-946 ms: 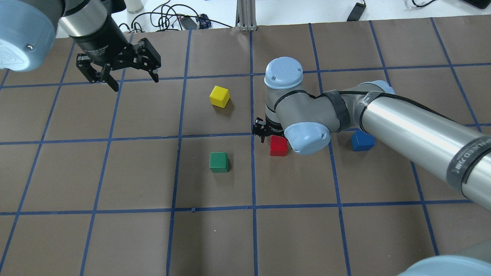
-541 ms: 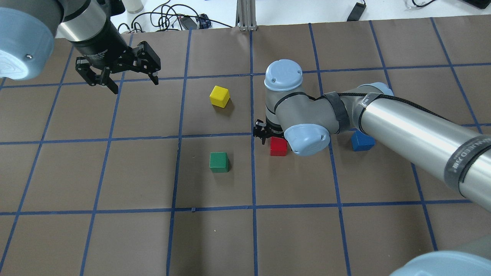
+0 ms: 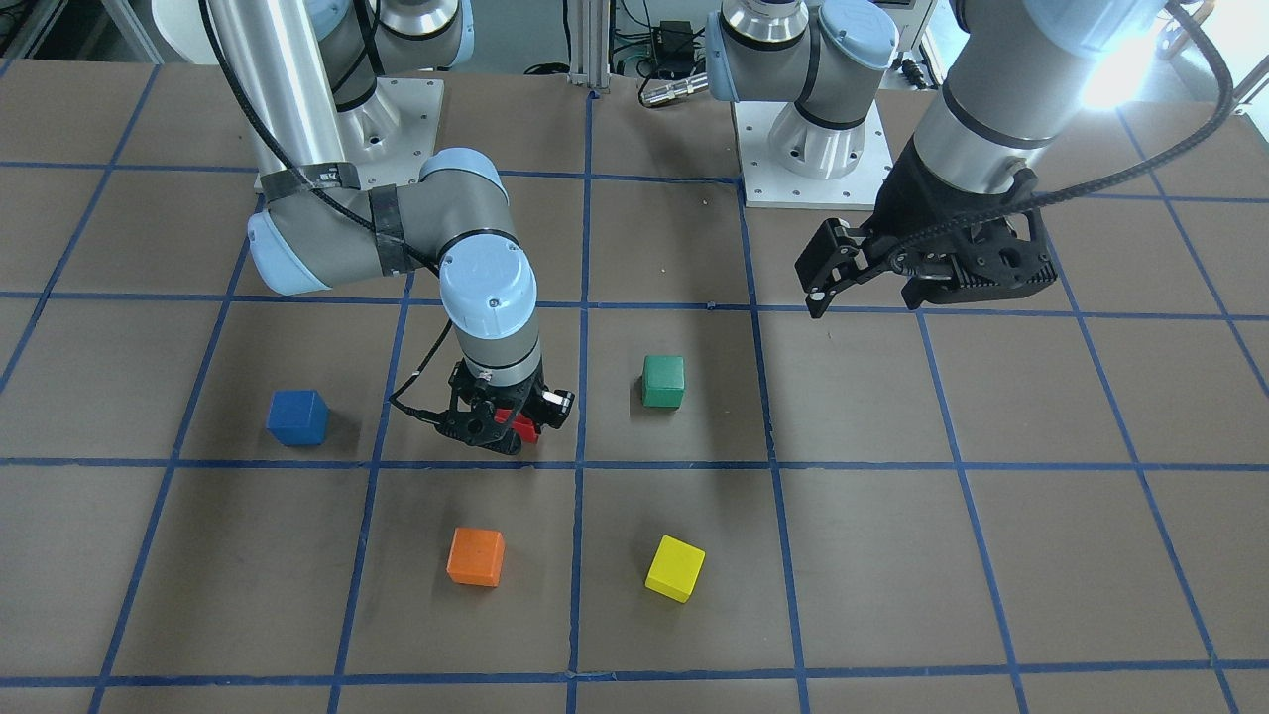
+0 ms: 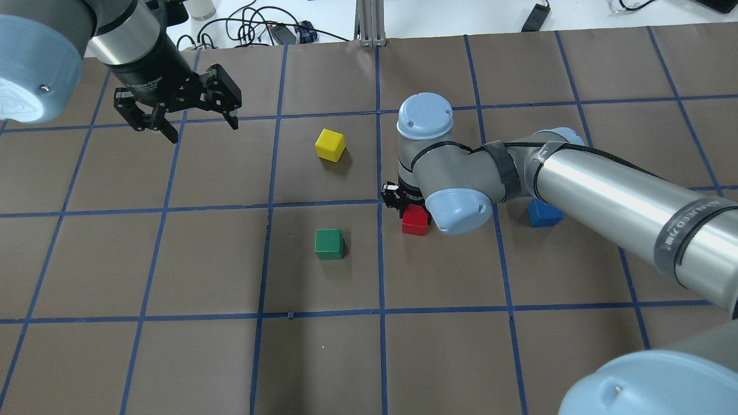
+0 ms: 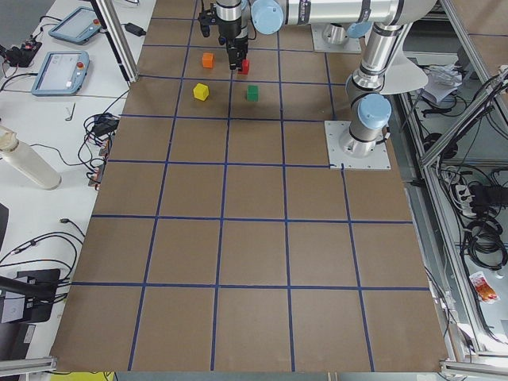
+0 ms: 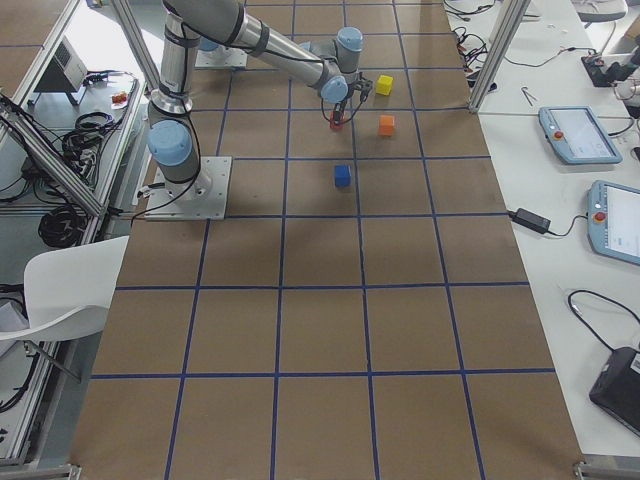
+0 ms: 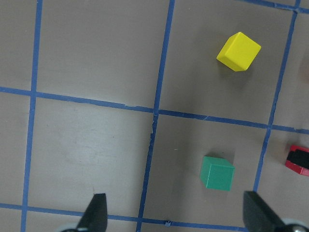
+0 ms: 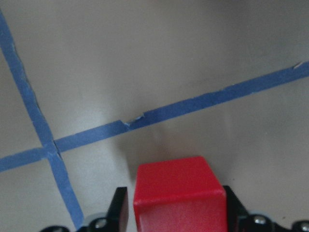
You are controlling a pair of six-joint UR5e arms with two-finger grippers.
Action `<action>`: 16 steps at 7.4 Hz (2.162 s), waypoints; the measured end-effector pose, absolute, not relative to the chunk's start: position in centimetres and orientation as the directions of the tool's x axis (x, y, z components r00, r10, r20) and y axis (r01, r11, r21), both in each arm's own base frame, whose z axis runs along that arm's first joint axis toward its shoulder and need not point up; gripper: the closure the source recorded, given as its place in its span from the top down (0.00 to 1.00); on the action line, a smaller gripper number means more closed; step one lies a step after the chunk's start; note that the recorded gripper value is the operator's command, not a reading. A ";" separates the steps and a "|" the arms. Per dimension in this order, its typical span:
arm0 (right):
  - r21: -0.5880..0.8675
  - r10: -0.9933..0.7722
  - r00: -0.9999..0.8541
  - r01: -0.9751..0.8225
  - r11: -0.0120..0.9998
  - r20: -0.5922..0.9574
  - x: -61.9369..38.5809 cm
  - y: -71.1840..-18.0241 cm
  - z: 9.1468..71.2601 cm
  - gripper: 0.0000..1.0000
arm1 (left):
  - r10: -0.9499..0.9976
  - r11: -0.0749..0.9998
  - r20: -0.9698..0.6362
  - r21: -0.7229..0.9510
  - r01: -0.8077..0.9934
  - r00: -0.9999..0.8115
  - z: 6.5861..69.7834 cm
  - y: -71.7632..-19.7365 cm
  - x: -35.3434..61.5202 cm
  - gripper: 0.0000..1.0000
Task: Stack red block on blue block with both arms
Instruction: 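Grasp the red cube with the right gripper, then carry the red cube with the right gripper over the blue cube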
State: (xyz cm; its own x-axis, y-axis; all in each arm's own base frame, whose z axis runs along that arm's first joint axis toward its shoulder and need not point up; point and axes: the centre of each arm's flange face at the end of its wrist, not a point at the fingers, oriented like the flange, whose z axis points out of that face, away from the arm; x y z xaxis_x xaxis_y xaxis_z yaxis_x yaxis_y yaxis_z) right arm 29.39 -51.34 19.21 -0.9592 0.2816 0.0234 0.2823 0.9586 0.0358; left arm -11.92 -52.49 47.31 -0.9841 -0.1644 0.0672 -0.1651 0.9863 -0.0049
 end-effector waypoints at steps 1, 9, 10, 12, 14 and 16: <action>0.021 0.258 -0.966 0.258 0.966 0.032 28.8 -51.5 20.2 0.04 | -0.164 0.986 0.067 -0.005 -0.165 -0.984 47.3 -52.5 -11.9 1.00; 0.125 0.039 -0.999 0.042 0.991 0.030 3.3 -51.7 27.1 0.01 | -0.164 0.986 0.068 -0.004 -0.164 -0.984 47.3 -52.6 -12.0 1.00; 0.115 0.040 -0.999 0.043 0.992 0.030 2.8 -51.4 26.4 0.01 | -0.164 0.986 0.068 -0.003 -0.164 -0.984 47.2 -52.6 -12.0 1.00; 0.082 0.035 -0.999 0.038 0.996 0.035 2.6 -51.3 25.8 0.01 | -0.164 0.986 0.068 -0.001 -0.164 -0.984 47.2 -52.6 -12.0 1.00; 0.066 0.034 -0.999 0.036 0.997 0.028 2.7 -51.6 25.5 0.01 | -0.164 0.986 0.068 -0.002 -0.164 -0.984 47.2 -52.6 -12.0 1.00; 0.056 0.029 -1.000 0.030 0.998 0.003 3.2 -51.7 25.4 0.01 | -0.164 0.986 0.069 -0.003 -0.164 -0.984 47.2 -52.6 -12.0 1.00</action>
